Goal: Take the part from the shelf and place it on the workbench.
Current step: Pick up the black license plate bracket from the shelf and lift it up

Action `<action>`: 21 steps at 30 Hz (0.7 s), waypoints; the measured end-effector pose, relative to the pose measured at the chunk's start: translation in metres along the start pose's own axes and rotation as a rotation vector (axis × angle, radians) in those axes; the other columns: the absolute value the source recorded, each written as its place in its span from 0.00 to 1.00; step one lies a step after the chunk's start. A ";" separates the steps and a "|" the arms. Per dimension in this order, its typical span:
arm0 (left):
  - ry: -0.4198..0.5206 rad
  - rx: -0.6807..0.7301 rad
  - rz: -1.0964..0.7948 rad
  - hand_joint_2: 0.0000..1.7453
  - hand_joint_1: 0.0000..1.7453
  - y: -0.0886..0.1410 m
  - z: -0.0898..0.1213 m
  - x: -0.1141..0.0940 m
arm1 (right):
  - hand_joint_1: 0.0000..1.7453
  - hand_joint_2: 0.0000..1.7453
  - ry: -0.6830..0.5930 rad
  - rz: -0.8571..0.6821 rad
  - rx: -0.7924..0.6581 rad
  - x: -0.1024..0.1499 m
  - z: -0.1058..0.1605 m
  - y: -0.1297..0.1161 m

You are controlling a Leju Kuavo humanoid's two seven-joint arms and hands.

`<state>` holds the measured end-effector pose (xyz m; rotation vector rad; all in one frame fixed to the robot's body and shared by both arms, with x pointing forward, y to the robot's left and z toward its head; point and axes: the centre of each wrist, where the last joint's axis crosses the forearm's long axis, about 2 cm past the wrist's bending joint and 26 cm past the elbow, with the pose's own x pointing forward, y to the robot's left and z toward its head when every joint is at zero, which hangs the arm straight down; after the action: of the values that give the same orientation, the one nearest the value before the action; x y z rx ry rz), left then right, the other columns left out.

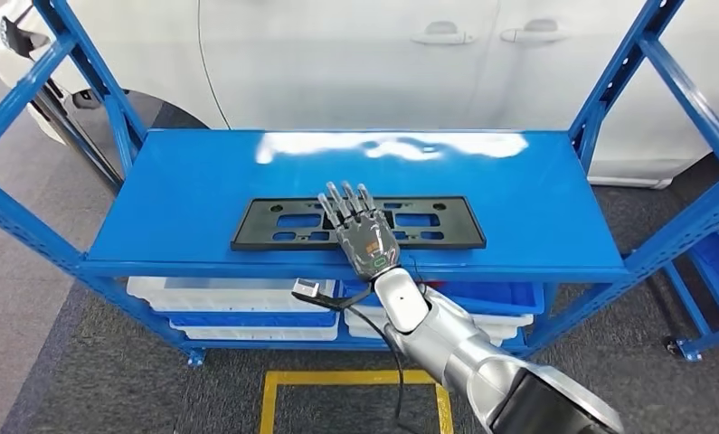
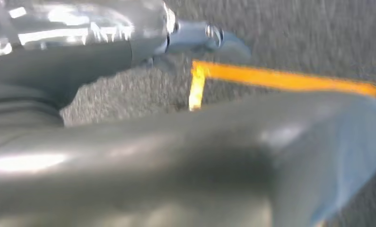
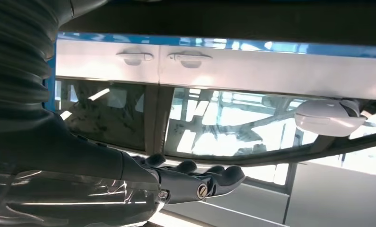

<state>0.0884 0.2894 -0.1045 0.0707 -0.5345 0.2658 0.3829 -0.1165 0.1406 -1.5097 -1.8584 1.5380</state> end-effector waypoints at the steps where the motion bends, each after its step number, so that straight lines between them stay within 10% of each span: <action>1: 0.000 0.000 0.000 0.00 0.00 0.000 0.000 0.000 | 0.00 1.00 -0.009 0.006 0.003 0.001 0.001 0.001; 19: -0.018 -0.007 0.024 0.00 0.00 0.001 0.000 0.000 | 0.00 1.00 -0.105 0.100 0.138 0.003 0.009 0.016; 21: -0.021 -0.009 0.026 0.00 0.00 0.001 0.000 -0.001 | 0.29 1.00 -0.102 0.104 0.159 0.003 0.007 0.015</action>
<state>0.0873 0.2897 -0.1048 0.0576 -0.5578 0.2882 0.3845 -0.1195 0.1243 -1.5018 -1.6879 1.7956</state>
